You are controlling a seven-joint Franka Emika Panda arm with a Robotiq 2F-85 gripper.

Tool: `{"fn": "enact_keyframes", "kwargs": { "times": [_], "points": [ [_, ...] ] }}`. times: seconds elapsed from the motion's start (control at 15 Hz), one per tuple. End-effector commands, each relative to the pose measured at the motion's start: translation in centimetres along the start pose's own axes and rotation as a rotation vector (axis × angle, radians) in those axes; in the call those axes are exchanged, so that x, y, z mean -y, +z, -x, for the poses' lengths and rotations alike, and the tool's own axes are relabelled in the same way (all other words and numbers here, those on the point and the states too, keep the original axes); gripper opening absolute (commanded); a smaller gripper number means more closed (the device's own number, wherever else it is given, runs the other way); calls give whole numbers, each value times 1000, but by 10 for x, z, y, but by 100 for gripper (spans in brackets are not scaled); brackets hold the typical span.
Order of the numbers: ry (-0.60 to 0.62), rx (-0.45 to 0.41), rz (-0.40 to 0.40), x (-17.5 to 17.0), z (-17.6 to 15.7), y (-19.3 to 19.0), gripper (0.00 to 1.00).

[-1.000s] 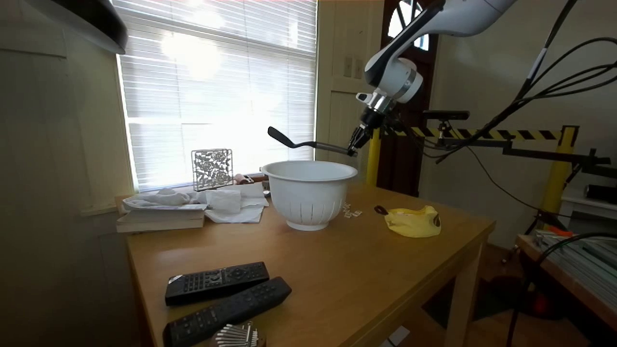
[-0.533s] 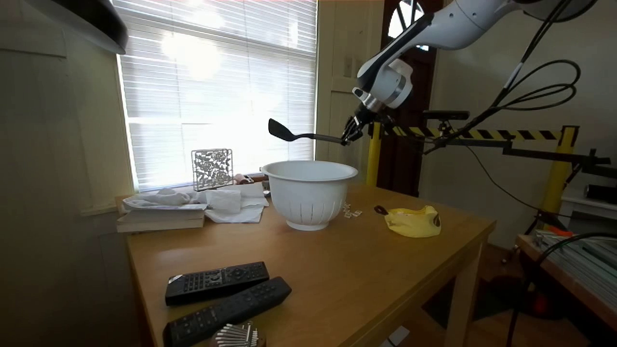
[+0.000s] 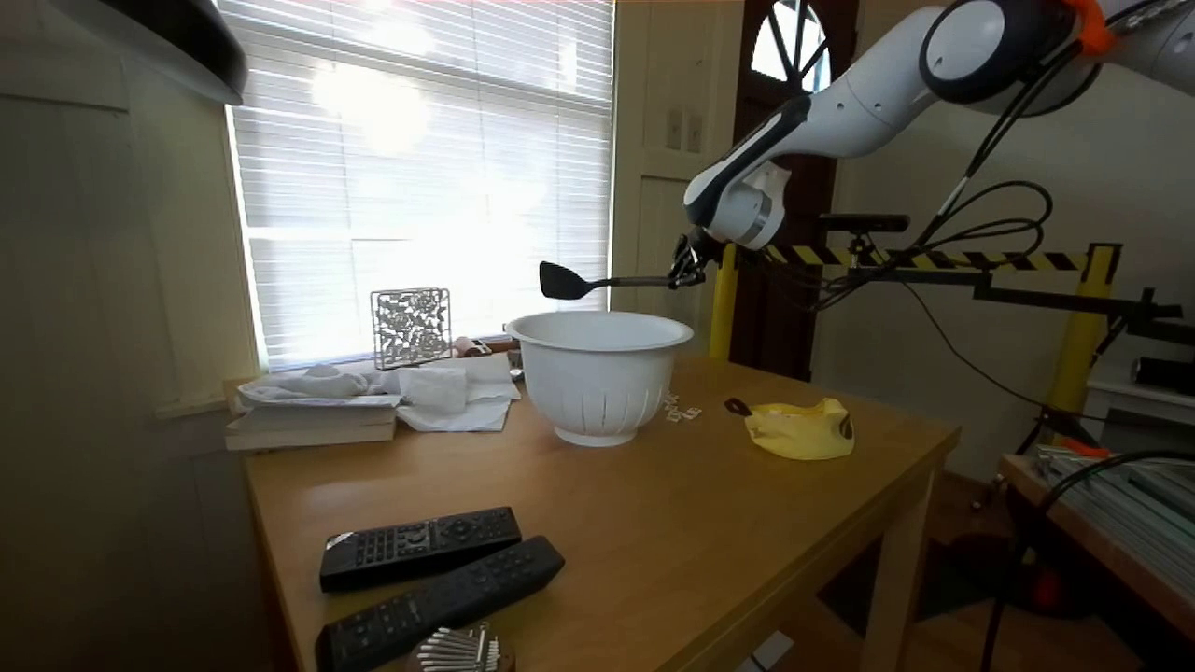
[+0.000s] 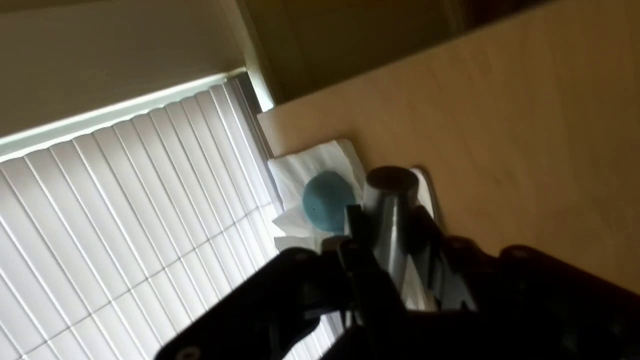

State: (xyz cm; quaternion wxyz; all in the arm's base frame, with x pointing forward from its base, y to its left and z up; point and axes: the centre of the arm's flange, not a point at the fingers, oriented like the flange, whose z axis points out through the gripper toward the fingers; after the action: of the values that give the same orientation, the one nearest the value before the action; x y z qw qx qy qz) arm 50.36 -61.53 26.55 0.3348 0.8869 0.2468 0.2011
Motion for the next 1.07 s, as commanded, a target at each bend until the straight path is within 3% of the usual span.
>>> {"fn": "enact_keyframes", "kwargs": {
  "times": [0.0, 0.27, 0.4, 0.47, 0.73, 0.8, 1.0],
  "points": [
    [-50, 104, 66, -16, 16, 31, 6],
    [-74, 124, 56, -5, 19, 35, 6],
    [-81, 95, 53, 1, 13, 35, 6],
    [-66, 110, 27, 11, 21, 27, 26],
    [-70, 99, 29, 11, 13, 29, 26],
    [-70, 99, 30, 10, 13, 29, 6],
    [-76, 177, 88, 14, 30, 49, 6]
  ]
}}
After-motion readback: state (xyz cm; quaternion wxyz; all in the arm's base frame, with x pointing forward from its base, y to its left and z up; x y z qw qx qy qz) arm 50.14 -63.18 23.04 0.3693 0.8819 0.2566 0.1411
